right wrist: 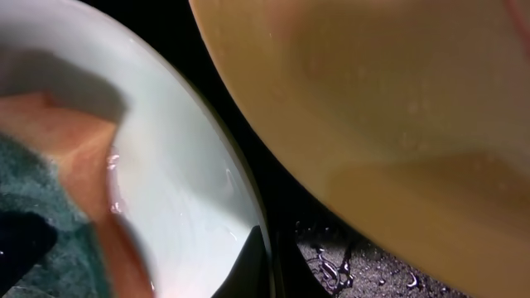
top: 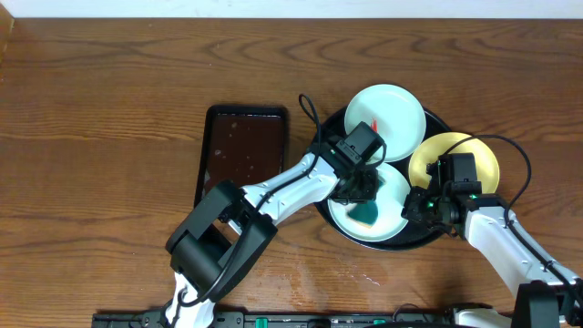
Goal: Clean dirty plates on tray and stack at the side
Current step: 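Scrub the lower green plate with sponge while right gripper holds rim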
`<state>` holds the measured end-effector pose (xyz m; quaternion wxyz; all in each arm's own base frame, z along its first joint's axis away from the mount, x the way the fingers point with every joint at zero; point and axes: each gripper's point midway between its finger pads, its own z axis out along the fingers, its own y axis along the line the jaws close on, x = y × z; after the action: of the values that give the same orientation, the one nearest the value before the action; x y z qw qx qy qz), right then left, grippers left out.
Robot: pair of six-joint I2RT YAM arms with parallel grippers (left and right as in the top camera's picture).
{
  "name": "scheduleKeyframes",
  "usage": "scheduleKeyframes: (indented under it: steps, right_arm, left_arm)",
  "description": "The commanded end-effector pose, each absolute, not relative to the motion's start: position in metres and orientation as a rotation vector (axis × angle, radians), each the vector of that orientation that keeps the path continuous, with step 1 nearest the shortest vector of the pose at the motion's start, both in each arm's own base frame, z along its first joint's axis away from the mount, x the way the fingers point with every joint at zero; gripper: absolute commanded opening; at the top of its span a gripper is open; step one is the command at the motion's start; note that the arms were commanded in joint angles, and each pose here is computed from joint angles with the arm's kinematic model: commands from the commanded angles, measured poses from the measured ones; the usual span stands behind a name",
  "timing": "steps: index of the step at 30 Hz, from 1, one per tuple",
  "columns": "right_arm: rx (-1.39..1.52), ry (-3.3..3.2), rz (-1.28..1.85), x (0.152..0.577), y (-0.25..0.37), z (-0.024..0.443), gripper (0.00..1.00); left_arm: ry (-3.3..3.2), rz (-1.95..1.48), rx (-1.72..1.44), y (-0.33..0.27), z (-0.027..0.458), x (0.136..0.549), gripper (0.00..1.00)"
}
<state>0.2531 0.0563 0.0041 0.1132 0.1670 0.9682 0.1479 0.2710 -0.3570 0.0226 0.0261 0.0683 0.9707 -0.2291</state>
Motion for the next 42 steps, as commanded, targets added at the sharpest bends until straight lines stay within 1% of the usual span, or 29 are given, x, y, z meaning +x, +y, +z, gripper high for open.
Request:
scheduleKeyframes:
  steps: [1,4,6,9,12,16,19,23,28,31,34,38,42]
  right_arm:
    - [0.495,2.817,0.415,0.260,0.057,0.008,0.01]
    - [0.496,2.820,0.413,0.260,0.057,0.007,0.01]
    - [0.496,2.820,0.411,0.259,0.057,0.007,0.01]
    - [0.502,2.819,0.382,0.259,0.053,0.006,0.01]
    - [0.502,2.818,0.376,0.260,0.052,0.006,0.01]
    - [0.502,2.816,0.377,0.260,0.052,0.006,0.01]
    - [0.502,2.814,0.377,0.260,0.052,0.006,0.01]
    - [0.502,2.815,0.377,0.260,0.052,0.006,0.01]
    - [0.502,2.815,0.377,0.260,0.052,0.006,0.01]
    - [0.502,2.815,0.377,0.260,0.052,0.006,0.01]
    - [0.502,2.815,0.378,0.260,0.052,0.006,0.01]
    - [0.502,2.815,0.378,0.260,0.052,0.006,0.01]
    - [0.502,2.815,0.377,0.260,0.052,0.006,0.01]
  left_arm:
    - [2.977,-0.326,0.092,-0.309,0.003,0.297,0.07]
    - [2.942,-0.110,0.111,-0.279,0.006,0.310,0.07]
    - [2.919,-0.031,0.137,-0.270,0.010,0.316,0.08]
    - [2.901,-0.034,0.172,-0.272,0.013,0.320,0.07]
    - [2.943,-0.215,0.205,-0.297,0.011,0.310,0.08]
    - [3.006,-0.662,0.313,-0.355,0.012,0.284,0.08]
    - [3.019,-0.899,0.408,-0.386,0.012,0.263,0.07]
    - [3.020,-0.951,0.474,-0.398,0.009,0.250,0.07]
    - [2.971,-1.154,0.635,-0.414,0.026,0.235,0.07]
    - [2.973,-1.177,0.678,-0.413,0.027,0.230,0.07]
    - [3.023,-1.045,0.620,-0.399,0.016,0.236,0.08]
    - [3.073,-0.502,0.324,-0.341,-0.013,0.275,0.07]
    - [2.976,-0.037,0.165,-0.281,-0.014,0.313,0.07]
